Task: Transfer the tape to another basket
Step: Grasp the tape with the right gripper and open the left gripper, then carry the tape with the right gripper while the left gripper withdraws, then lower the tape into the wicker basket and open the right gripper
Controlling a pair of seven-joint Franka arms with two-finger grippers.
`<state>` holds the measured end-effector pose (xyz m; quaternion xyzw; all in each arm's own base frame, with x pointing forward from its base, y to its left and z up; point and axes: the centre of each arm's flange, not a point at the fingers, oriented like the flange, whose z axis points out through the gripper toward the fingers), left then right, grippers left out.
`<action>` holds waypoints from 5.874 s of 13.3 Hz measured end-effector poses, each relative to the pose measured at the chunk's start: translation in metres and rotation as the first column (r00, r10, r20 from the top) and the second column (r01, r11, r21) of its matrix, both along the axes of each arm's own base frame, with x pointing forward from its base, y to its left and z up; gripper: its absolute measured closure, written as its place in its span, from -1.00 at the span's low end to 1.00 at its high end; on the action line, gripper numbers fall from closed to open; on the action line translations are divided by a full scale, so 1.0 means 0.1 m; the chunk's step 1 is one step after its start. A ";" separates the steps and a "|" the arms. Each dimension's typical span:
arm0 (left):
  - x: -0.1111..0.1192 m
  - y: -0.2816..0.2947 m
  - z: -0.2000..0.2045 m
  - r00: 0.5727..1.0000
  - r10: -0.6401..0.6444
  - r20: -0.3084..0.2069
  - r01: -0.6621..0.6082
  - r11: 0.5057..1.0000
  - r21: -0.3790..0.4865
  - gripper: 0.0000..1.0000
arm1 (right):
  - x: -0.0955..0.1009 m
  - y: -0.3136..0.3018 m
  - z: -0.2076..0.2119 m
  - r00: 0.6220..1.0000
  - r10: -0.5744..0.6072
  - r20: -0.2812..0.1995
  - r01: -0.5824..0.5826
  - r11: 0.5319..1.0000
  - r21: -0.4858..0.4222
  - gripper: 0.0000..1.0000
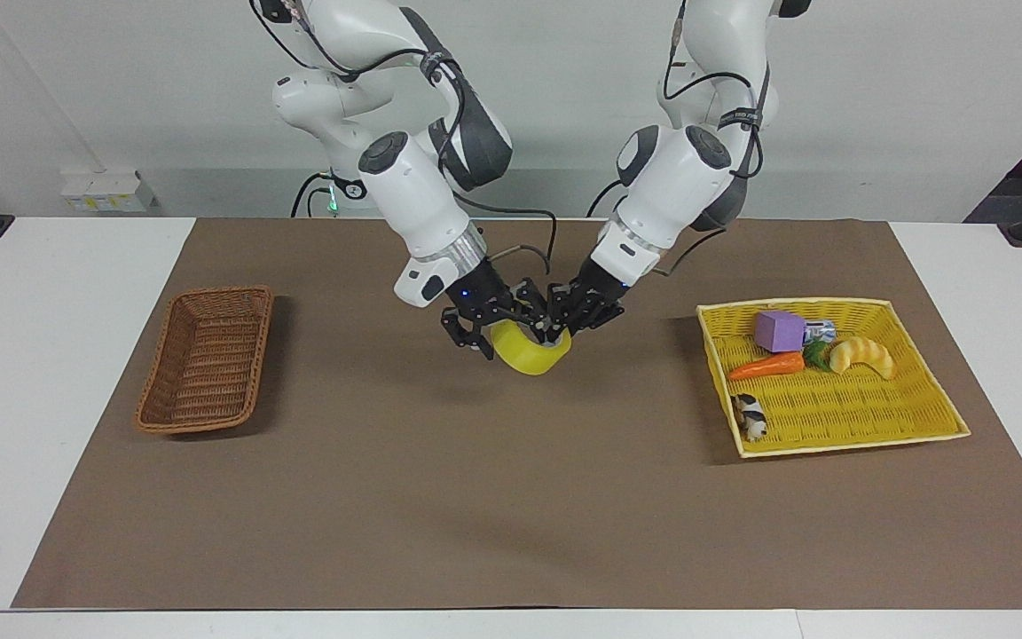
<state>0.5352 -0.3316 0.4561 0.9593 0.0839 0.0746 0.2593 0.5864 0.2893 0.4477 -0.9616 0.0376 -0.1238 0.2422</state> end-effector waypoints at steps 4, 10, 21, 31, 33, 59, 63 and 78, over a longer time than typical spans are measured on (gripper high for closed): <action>0.02 0.01 0.02 1.000 0.005 0.002 -0.005 1.000 -0.003 0.58 | 0.00 0.00 0.01 0.998 -0.063 -0.032 0.063 0.998 0.020 0.37; 0.02 0.01 0.02 1.000 -0.003 0.000 0.003 1.000 0.000 0.58 | 0.00 0.00 -0.02 0.997 -0.058 -0.048 0.059 0.998 0.014 0.89; 0.15 0.42 0.25 1.000 0.015 -0.006 -0.015 0.999 0.033 -1.00 | 0.02 -0.35 -0.22 0.981 -0.057 -0.188 0.040 0.995 -0.090 0.97; 0.60 1.75 0.69 0.945 -0.311 0.104 0.243 0.878 0.413 -1.00 | 0.31 -1.59 -0.32 0.961 -0.157 -0.228 0.098 0.963 -0.252 0.97; 0.66 2.08 1.01 0.932 -0.354 0.077 0.287 0.851 0.439 -1.00 | 0.32 -1.82 -0.25 0.959 -0.129 -0.253 0.056 0.959 -0.276 0.97; 0.29 2.85 2.01 0.921 -0.371 -0.121 0.382 0.794 0.473 -1.00 | -0.51 -4.65 -0.62 0.917 -0.150 -0.370 -0.077 0.843 -0.533 0.96; 0.29 2.85 2.01 0.921 -0.371 -0.121 0.382 0.794 0.473 -1.00 | -0.64 -4.71 -0.92 0.927 -0.125 -0.354 -0.088 0.844 -0.529 0.44; 0.29 2.85 2.01 0.921 -0.371 -0.121 0.382 0.794 0.473 -1.00 | -0.60 -4.75 -0.75 0.942 -0.127 -0.311 -0.067 0.836 -0.544 -1.00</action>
